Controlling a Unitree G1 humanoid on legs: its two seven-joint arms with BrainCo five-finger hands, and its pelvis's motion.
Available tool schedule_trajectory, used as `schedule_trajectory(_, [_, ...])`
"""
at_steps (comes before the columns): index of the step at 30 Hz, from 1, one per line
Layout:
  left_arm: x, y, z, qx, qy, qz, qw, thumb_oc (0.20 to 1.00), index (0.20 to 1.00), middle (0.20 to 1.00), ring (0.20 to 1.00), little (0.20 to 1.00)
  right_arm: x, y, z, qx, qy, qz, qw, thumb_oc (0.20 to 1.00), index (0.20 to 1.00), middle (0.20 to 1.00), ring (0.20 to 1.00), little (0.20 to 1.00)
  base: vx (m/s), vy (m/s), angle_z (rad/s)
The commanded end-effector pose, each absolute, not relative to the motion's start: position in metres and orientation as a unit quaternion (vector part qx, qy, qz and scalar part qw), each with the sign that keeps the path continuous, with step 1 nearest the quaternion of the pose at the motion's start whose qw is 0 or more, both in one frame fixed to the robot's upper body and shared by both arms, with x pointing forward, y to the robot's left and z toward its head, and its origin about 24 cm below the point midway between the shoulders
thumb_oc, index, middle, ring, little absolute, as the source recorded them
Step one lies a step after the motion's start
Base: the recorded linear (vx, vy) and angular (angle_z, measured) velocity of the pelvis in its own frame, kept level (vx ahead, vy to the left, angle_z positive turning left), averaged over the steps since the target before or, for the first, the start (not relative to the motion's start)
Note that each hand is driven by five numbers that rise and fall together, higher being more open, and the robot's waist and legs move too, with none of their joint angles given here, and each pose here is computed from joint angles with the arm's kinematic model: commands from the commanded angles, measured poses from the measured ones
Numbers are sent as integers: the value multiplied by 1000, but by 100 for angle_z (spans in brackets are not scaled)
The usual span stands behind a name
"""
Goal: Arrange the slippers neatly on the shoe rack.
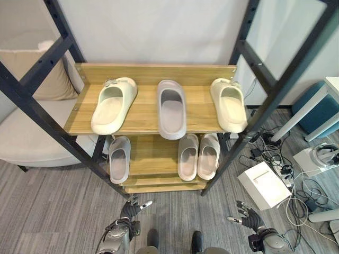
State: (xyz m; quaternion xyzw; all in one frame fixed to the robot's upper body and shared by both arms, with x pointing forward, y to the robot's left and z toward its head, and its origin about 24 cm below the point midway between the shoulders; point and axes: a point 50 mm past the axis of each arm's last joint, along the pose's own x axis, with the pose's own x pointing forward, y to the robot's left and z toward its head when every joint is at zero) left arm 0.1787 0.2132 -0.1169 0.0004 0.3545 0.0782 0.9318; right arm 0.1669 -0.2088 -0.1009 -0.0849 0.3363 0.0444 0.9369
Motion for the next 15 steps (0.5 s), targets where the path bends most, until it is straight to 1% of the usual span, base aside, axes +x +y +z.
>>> schedule_trajectory(1, [200,226,-100,20,306,87,948,1000,1000,1000,1000,1000,191,-198,-80,-115,267,81,953,1000,1000,1000,1000,1000,16,40,-19])
schedule_trajectory(2, [200,226,-100,20,306,87,948,1000,1000,1000,1000,1000,191,-198,-80,-115,267,81,953,1000,1000,1000,1000,1000,53,23,-9])
schedule_trajectory(3, [206,231,-95,27,294,91,951,1000,1000,1000,1000,1000,202,-193,-64,-173,222,112,953,1000,1000,1000,1000,1000,54,-20,-21])
schedule_trajectory(4, [206,231,-94,30,293,90,951,1000,1000,1000,1000,1000,205,-191,-55,-185,198,124,954,1000,1000,1000,1000,1000,54,-20,-19])
schedule_trajectory(5, [206,231,-94,30,293,90,951,1000,1000,1000,1000,1000,205,-191,-55,-185,198,124,954,1000,1000,1000,1000,1000,42,-10,-5])
schedule_trajectory(6, [208,231,-93,30,289,92,952,1000,1000,1000,1000,1000,209,-188,-43,-198,168,139,956,1000,1000,1000,1000,1000,80,-25,20])
schedule_trajectory(7, [210,231,-93,31,290,91,952,1000,1000,1000,1000,1000,212,-181,-14,-214,100,177,955,1000,1000,1000,1000,1000,104,-38,32])
schedule_trajectory(8, [209,231,-94,31,292,92,951,1000,1000,1000,1000,1000,212,-177,7,-214,57,201,954,1000,1000,1000,1000,1000,110,-56,20])
schedule_trajectory(9, [207,232,-97,36,302,92,948,1000,1000,1000,1000,1000,206,-172,34,-218,2,234,948,1000,1000,1000,1000,1000,71,-46,7])
schedule_trajectory(10, [206,232,-98,40,306,90,947,1000,1000,1000,1000,1000,201,-172,46,-219,-20,247,944,1000,1000,1000,1000,1000,61,-47,-6])
schedule_trajectory(13, [202,232,-101,40,311,92,945,1000,1000,1000,1000,1000,190,-174,86,-209,-97,257,939,1000,1000,1000,1000,1000,31,-33,-6])
schedule_trajectory(15, [200,231,-101,36,309,93,946,1000,1000,1000,1000,1000,185,-177,98,-212,-118,248,938,1000,1000,1000,1000,1000,13,-34,-6])
